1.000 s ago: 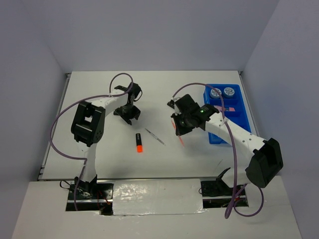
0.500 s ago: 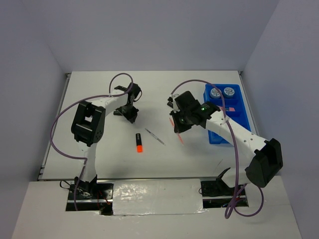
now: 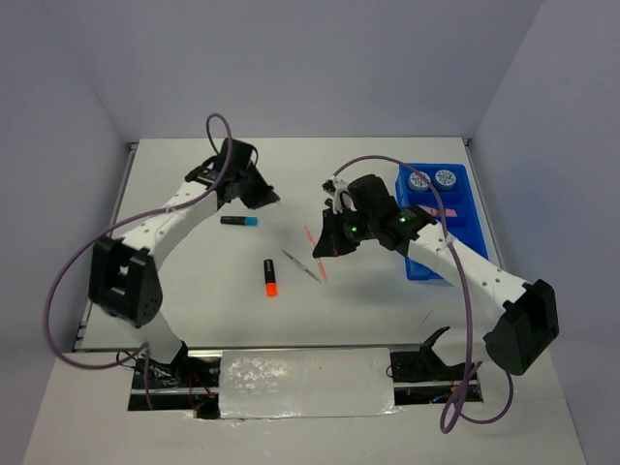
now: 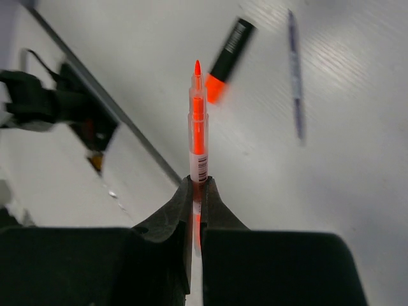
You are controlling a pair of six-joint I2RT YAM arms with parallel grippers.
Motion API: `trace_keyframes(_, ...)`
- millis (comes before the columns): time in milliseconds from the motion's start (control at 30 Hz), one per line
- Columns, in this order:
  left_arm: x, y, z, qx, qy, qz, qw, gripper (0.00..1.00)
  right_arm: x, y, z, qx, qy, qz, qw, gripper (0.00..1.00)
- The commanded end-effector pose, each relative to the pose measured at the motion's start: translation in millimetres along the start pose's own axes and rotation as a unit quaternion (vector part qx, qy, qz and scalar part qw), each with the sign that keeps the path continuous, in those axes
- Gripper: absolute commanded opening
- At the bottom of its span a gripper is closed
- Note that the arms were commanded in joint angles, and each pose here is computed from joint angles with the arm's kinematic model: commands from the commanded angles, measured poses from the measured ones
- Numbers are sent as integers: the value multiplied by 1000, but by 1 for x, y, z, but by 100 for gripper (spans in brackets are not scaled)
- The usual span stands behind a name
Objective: Sort the stationery into containers
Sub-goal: Close the pen cap on the pen.
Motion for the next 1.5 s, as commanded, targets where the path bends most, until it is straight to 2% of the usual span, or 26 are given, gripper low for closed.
trace_keyframes(0, 5, -88, -50, -252, 105, -40, 961, 0, 26, -23, 30, 103, 19, -108, 989, 0)
trace_keyframes(33, 2, -97, -50, -277, 125, -47, 952, 0, 27, -25, 34, 106, 45, -115, 987, 0)
trace_keyframes(67, 1, -130, -60, -350, 145, -67, 923, 0, 31, -31, 38, 120, 41, -143, 982, 0)
trace_keyframes(100, -2, -138, -58, -375, 155, -65, 912, 0, 32, -34, 42, 132, 45, -156, 978, 0)
trace_keyframes(167, -7, -172, -66, -462, 184, -63, 866, 0, 39, -47, 54, 171, 44, -197, 964, 0)
trace_keyframes(233, -12, -188, -68, -499, 195, -48, 843, 0, 43, -56, 65, 195, 22, -214, 957, 0)
trace_keyframes(367, -21, -212, -65, -551, 225, -35, 803, 0, 52, -69, 73, 170, -3, -237, 957, 0)
trace_keyframes(433, -24, -224, -62, -568, 237, -41, 787, 0, 51, -70, 71, 156, -7, -239, 958, 0)
trace_keyframes(600, -32, -235, -53, -600, 272, -33, 751, 0, 44, -83, 81, 192, -42, -255, 947, 0)
trace_keyframes(933, -38, -240, -44, -614, 281, -23, 738, 0, 40, -88, 78, 154, -48, -255, 953, 0)
trace_keyframes(1300, -43, -236, -38, -626, 296, -10, 721, 1, 48, -93, 83, 167, -65, -260, 949, 0)
trace_keyframes(1467, -43, -232, -36, -620, 300, -9, 725, 1, 50, -94, 85, 174, -70, -253, 949, 0)
Point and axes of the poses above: each gripper's point midway between its finger pads, its own y axis out along the fingers, its own z axis along the line the jaws close on, x = y × z, the point moved 10 cm from there along -y, back along the fingers, and after that the axes turned 6 degrees about -y, right-handed, at the moved point
